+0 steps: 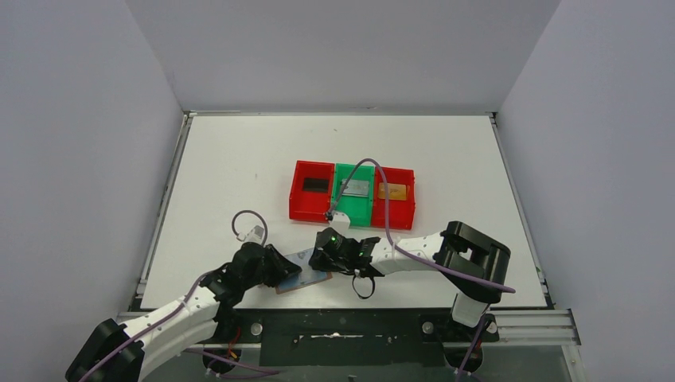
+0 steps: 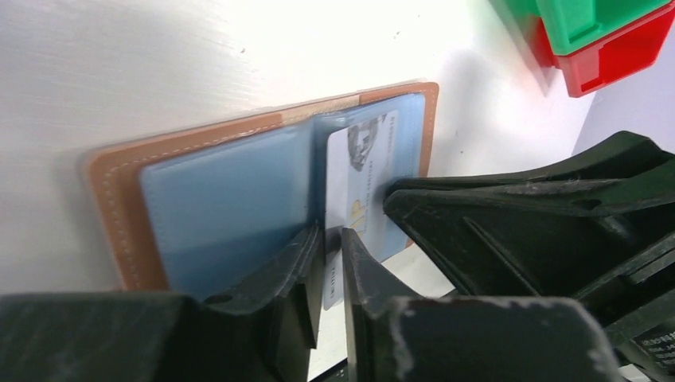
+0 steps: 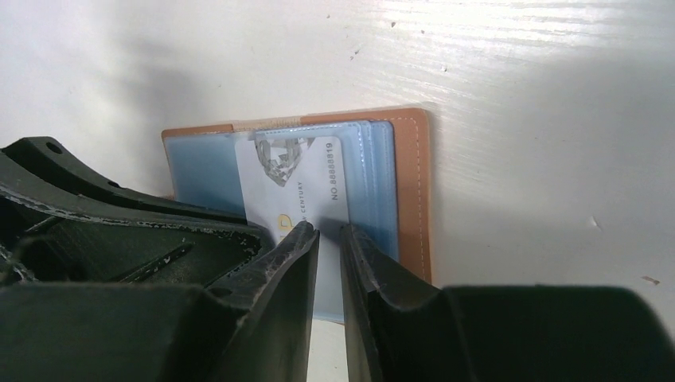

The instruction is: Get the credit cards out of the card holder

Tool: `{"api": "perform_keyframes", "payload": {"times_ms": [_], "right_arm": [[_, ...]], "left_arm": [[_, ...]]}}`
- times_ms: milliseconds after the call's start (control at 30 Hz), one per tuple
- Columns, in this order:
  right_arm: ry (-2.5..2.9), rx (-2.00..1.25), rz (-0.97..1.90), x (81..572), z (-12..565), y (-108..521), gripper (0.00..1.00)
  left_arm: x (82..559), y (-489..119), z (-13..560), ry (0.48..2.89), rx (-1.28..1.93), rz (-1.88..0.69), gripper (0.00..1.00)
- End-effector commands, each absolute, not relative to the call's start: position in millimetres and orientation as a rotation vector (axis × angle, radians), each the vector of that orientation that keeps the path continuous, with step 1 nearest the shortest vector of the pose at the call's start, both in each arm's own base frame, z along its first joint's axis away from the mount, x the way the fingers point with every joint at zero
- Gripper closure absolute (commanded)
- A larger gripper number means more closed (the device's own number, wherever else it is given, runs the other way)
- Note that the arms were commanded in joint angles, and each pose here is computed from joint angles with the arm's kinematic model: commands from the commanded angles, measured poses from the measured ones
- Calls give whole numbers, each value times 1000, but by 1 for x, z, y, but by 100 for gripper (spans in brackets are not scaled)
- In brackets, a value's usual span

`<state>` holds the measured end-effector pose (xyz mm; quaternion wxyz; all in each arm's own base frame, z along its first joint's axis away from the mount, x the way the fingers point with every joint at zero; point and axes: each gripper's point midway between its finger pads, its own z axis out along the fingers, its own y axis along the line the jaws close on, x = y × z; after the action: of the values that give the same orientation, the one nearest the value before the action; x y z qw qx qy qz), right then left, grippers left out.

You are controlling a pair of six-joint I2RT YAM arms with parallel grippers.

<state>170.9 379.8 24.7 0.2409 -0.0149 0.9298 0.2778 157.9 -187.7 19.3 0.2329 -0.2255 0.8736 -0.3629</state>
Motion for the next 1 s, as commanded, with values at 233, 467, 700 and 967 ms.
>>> {"api": "perform_keyframes", "payload": {"times_ms": [233, 467, 700, 967], "right_arm": [[2600, -12, 545, 172, 4, 346, 83], [2598, -1, 478, 177, 3, 339, 84], [2590, 30, 442, 179, 6, 332, 85], [2548, 187, 302, 179, 9, 294, 85]], "left_arm": [[158, -173, 19, 2401, -633, -887, 100], [153, -163, 21, 2402, -656, -847, 100], [156, -169, 31, 2372, -572, -894, 100], [172, -192, 47, 2414, -367, -892, 100]]}}
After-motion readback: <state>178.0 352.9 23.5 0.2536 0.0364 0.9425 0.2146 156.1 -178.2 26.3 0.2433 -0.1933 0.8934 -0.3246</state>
